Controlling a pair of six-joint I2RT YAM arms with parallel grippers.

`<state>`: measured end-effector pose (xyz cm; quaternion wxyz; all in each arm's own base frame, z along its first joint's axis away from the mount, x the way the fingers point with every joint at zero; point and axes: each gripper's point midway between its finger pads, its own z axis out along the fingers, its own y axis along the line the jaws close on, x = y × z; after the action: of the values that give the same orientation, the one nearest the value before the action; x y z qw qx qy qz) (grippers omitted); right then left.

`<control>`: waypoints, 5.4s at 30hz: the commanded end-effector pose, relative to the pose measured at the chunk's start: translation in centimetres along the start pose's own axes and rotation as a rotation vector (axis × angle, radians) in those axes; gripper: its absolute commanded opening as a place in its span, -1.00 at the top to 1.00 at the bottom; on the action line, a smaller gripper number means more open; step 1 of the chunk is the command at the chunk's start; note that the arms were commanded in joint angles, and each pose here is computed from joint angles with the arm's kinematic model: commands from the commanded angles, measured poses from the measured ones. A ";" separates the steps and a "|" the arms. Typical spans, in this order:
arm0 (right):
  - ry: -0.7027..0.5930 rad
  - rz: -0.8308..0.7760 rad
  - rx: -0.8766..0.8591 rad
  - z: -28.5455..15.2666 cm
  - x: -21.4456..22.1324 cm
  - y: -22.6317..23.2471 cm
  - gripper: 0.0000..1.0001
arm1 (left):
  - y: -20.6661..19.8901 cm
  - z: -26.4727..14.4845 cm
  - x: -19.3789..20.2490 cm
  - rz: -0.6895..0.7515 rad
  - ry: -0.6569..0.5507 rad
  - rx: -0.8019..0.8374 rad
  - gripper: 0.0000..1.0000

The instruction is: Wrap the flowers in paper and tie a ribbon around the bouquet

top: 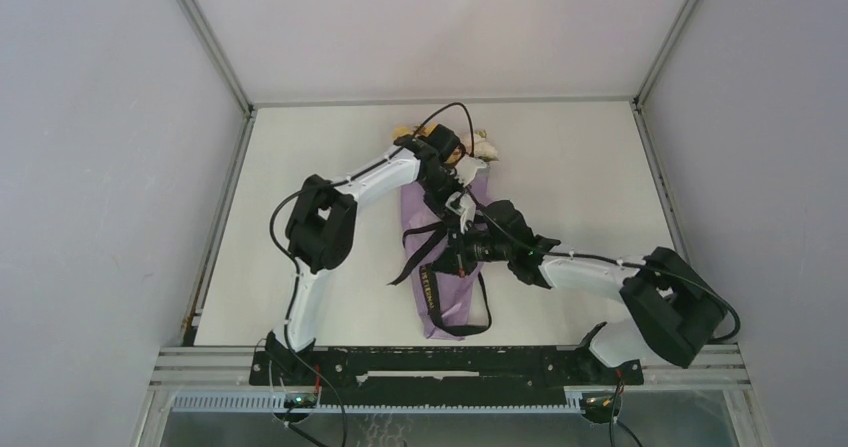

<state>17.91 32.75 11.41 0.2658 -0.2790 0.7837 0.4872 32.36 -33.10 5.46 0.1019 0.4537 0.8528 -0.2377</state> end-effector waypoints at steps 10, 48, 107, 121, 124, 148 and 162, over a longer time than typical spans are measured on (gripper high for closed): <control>-0.159 0.329 0.248 -1.2 -1.9 -11.6 1.00 | 0.2 -7.4 -1.9 0.041 -0.160 -0.079 1.00; -0.182 0.407 0.064 -1.5 -9.1 -13.1 1.00 | -10.0 -9.6 -4.9 0.482 -0.165 -0.090 1.00; -0.154 0.484 -0.011 -0.2 -9.0 -12.2 1.00 | -1.0 -3.7 -0.5 0.817 -0.144 -0.309 -0.29; -0.159 0.481 0.034 -1.4 -9.2 -12.5 0.65 | -3.6 -5.4 0.1 0.772 -0.172 -0.222 1.00; -0.156 0.483 0.058 -2.4 -9.2 -12.8 0.48 | -3.6 -5.9 0.2 0.762 -0.172 -0.234 1.00; -0.127 0.313 0.111 -4.1 -11.6 -16.4 0.14 | -1.1 -8.7 -0.5 0.711 -0.170 -0.386 1.00; 0.055 0.321 -0.095 0.2 -8.0 -13.8 0.57 | 1.9 -14.1 -3.3 0.610 -0.235 -0.678 1.00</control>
<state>34.78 28.21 7.35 0.1661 -0.1151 0.8280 0.5231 33.07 -27.67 12.51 0.3199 0.6532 0.6862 -0.0047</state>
